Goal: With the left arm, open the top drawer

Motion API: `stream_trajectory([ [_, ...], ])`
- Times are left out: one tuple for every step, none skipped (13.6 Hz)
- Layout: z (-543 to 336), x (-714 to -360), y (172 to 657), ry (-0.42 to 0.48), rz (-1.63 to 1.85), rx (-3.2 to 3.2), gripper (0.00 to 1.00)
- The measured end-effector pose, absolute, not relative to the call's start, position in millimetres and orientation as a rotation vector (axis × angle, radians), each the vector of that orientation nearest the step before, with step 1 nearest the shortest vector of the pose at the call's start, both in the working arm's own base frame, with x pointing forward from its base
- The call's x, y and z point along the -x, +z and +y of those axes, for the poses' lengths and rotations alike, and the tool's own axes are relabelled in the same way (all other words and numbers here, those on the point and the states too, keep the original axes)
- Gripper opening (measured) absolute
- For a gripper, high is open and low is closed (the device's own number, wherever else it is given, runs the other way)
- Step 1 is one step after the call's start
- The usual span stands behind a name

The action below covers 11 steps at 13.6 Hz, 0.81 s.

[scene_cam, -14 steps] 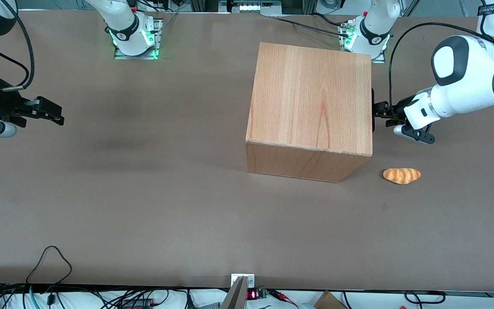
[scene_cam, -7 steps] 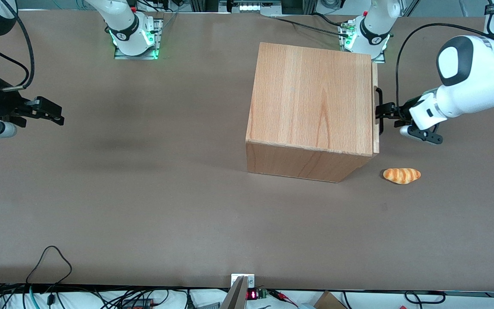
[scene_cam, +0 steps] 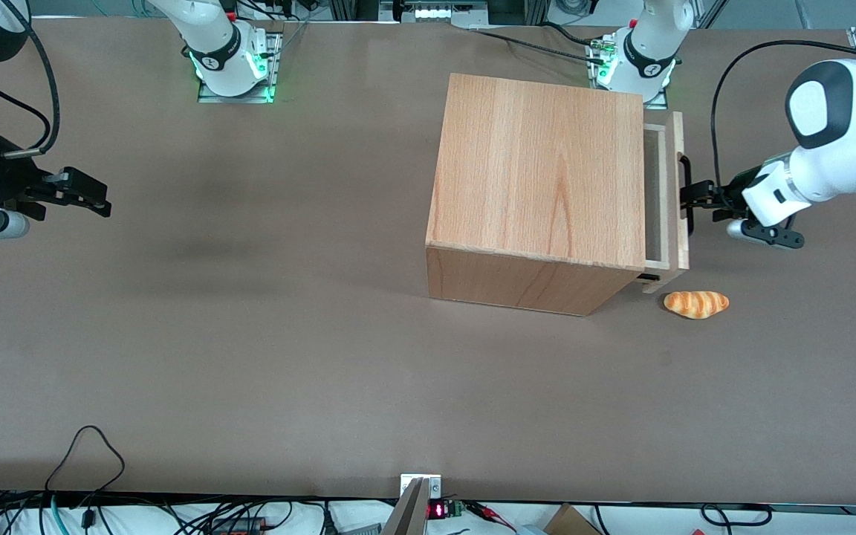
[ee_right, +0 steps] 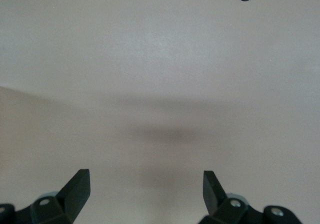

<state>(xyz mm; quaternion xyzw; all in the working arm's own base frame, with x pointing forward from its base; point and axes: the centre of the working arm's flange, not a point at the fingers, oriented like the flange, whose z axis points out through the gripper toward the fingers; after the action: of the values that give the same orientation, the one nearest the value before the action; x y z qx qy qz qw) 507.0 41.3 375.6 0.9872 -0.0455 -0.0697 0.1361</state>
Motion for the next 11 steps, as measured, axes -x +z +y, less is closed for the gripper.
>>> stream_trajectory([
  [49,-507,376,-0.199,-0.12,-2.865,1.0],
  [57,-506,377,-0.197,-0.108,-2.872,1.0],
  [63,-506,377,-0.194,-0.098,-2.878,1.0],
  [69,-506,378,-0.192,-0.088,-2.883,1.0],
  [76,-505,379,-0.189,-0.076,-2.886,1.0],
  [84,-504,379,-0.185,-0.064,-2.888,1.0],
  [91,-503,379,-0.181,-0.055,-2.89,1.0],
  [98,-503,380,-0.176,-0.043,-2.894,1.0],
  [104,-502,381,-0.172,-0.033,-2.9,1.0],
  [109,-502,382,-0.167,-0.022,-2.906,1.0],
  [115,-501,382,-0.16,-0.008,-2.912,1.0],
])
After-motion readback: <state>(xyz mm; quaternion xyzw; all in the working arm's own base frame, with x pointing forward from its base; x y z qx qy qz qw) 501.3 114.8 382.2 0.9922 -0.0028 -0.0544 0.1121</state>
